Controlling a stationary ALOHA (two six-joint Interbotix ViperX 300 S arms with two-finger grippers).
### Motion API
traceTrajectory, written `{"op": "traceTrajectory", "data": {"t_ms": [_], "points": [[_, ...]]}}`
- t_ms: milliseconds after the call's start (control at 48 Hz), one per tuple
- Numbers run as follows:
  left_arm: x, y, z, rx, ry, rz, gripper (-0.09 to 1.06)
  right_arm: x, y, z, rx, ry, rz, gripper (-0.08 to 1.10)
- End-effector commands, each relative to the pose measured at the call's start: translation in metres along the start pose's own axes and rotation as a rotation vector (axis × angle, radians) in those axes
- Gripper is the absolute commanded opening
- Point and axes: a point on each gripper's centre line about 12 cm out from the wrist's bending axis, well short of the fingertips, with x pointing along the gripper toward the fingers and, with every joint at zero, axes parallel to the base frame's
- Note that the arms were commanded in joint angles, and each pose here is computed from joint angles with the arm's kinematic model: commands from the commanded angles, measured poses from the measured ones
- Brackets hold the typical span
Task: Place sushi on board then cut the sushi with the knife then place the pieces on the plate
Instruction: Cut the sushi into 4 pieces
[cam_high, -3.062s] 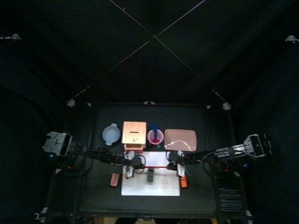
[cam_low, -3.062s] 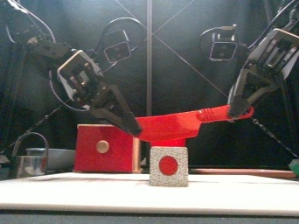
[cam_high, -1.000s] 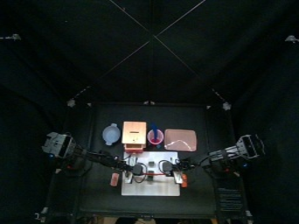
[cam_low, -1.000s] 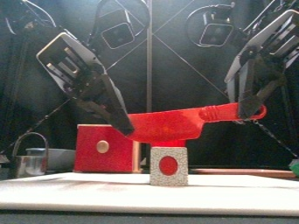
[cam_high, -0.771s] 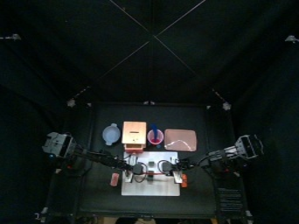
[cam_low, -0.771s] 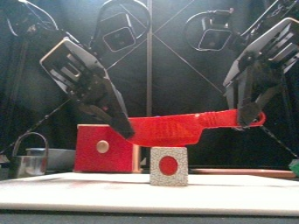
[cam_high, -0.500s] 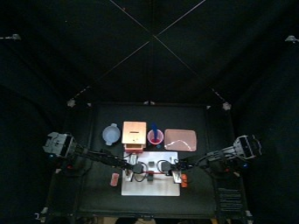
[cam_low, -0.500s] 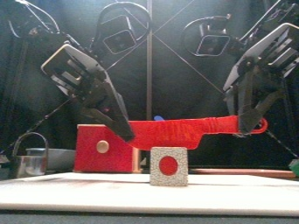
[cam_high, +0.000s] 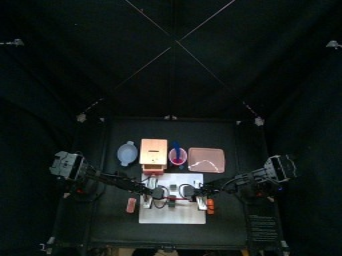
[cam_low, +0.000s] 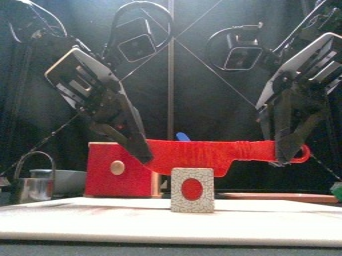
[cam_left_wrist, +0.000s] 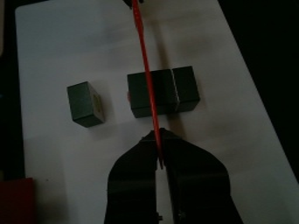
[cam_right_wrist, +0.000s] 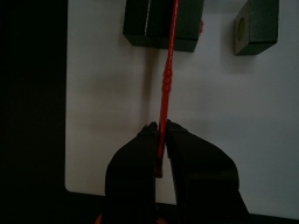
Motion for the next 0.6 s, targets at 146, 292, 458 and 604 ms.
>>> {"op": "traceTrajectory", "data": {"t_ms": [146,292,458,604], "points": [[0.019,0.004,-0.002,-0.004,0.022,0.007,0.37,0.006,-0.008,0.003,-0.027,0.003,-0.025,0.40],[0.016,0.008,0.003,-0.006,0.007,0.014,0.37,0.003,-0.019,0.009,-0.049,-0.012,-0.054,0.40],[0.008,0.016,0.008,-0.003,-0.013,0.029,0.37,-0.002,-0.027,0.012,-0.073,-0.012,-0.076,0.40],[0.002,0.017,0.020,-0.001,-0.050,0.032,0.37,-0.011,-0.023,0.020,-0.082,-0.036,-0.067,0.40]]}}
